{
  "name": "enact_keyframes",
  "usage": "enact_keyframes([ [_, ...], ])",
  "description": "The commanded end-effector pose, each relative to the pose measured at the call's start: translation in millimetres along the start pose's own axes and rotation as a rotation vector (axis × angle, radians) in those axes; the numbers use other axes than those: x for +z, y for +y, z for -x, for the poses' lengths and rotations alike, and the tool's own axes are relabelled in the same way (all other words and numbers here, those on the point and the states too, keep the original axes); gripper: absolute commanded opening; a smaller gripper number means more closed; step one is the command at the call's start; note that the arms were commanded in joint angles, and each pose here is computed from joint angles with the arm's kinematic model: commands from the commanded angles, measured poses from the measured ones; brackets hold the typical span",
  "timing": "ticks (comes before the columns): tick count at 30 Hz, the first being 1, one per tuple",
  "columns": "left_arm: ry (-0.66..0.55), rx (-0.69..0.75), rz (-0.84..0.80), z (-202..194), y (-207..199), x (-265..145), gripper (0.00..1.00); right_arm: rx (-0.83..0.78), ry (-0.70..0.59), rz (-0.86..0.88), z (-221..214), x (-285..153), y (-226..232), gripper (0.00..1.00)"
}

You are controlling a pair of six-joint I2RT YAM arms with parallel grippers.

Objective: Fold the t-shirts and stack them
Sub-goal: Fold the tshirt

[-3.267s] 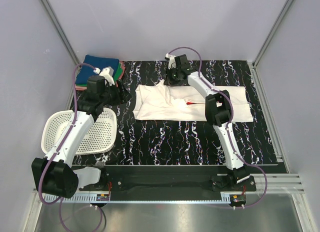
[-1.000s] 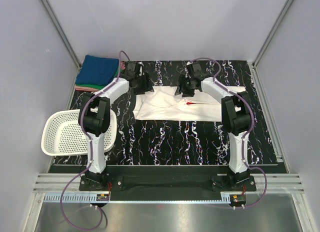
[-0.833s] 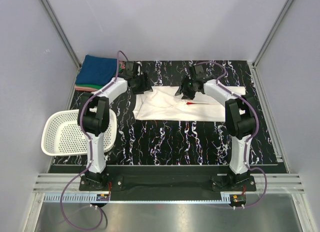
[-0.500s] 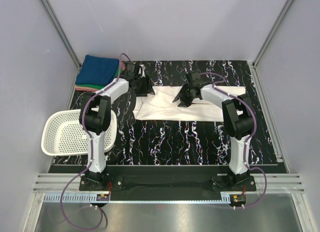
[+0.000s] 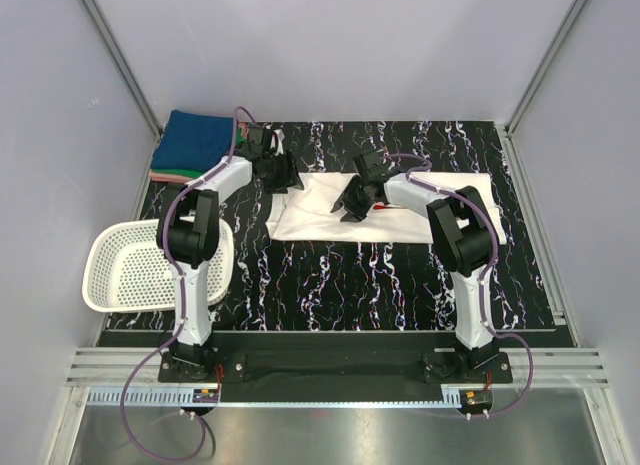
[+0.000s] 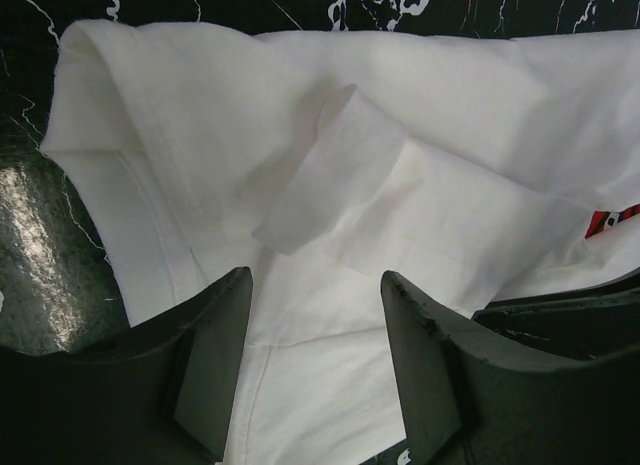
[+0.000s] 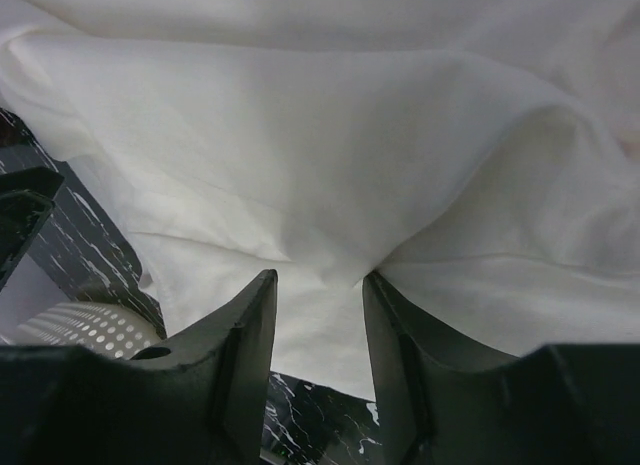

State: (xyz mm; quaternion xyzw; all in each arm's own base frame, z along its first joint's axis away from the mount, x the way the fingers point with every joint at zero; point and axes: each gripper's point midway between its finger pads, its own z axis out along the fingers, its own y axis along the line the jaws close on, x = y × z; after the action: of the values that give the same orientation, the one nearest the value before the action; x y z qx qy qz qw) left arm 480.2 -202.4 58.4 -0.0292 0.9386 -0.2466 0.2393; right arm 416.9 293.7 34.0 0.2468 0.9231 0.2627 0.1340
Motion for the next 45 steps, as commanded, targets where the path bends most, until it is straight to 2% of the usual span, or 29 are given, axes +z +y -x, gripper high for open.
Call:
enact_keyframes([
  [1,-0.017,0.028,-0.038,10,-5,2,0.6,0.012,-0.028,0.012,6,-2,13,0.47],
  [7,-0.011,0.032,-0.072,8,-9,6,0.6,0.008,-0.052,0.006,10,-3,14,0.45],
  [9,-0.015,0.035,-0.089,9,-11,7,0.59,0.006,-0.057,0.007,12,-3,15,0.41],
  [14,-0.022,0.035,-0.096,13,-13,6,0.56,-0.004,-0.058,0.013,12,-1,16,0.22],
  [16,-0.016,0.035,-0.097,12,-14,6,0.52,-0.02,-0.064,0.014,14,-2,17,0.11],
  [18,-0.018,0.035,-0.099,14,-13,4,0.38,-0.026,-0.071,0.012,16,-3,17,0.01],
  [19,-0.017,0.032,-0.099,14,-14,3,0.32,-0.033,-0.076,0.012,17,-4,17,0.0],
  [20,-0.016,0.03,-0.098,15,-13,2,0.17,-0.041,-0.079,0.016,17,-5,18,0.0],
  [23,-0.016,0.022,-0.114,18,-17,-1,0.0,-0.058,-0.089,0.032,19,-10,23,0.0],
  [30,-0.041,-0.004,-0.15,29,-28,-17,0.0,-0.074,-0.12,0.046,28,-21,26,0.0],
  [33,-0.066,0.005,-0.095,35,-21,-26,0.32,-0.063,-0.134,0.049,34,-25,22,0.0],
  [35,-0.091,0.029,-0.047,37,-10,-28,0.45,-0.063,-0.134,0.057,35,-27,23,0.0],
  [39,-0.082,0.061,-0.04,36,-3,-19,0.48,-0.068,-0.128,0.072,34,-27,26,0.0],
  [45,-0.051,0.086,-0.078,28,0,-1,0.48,-0.07,-0.12,0.084,33,-26,28,0.0],
])
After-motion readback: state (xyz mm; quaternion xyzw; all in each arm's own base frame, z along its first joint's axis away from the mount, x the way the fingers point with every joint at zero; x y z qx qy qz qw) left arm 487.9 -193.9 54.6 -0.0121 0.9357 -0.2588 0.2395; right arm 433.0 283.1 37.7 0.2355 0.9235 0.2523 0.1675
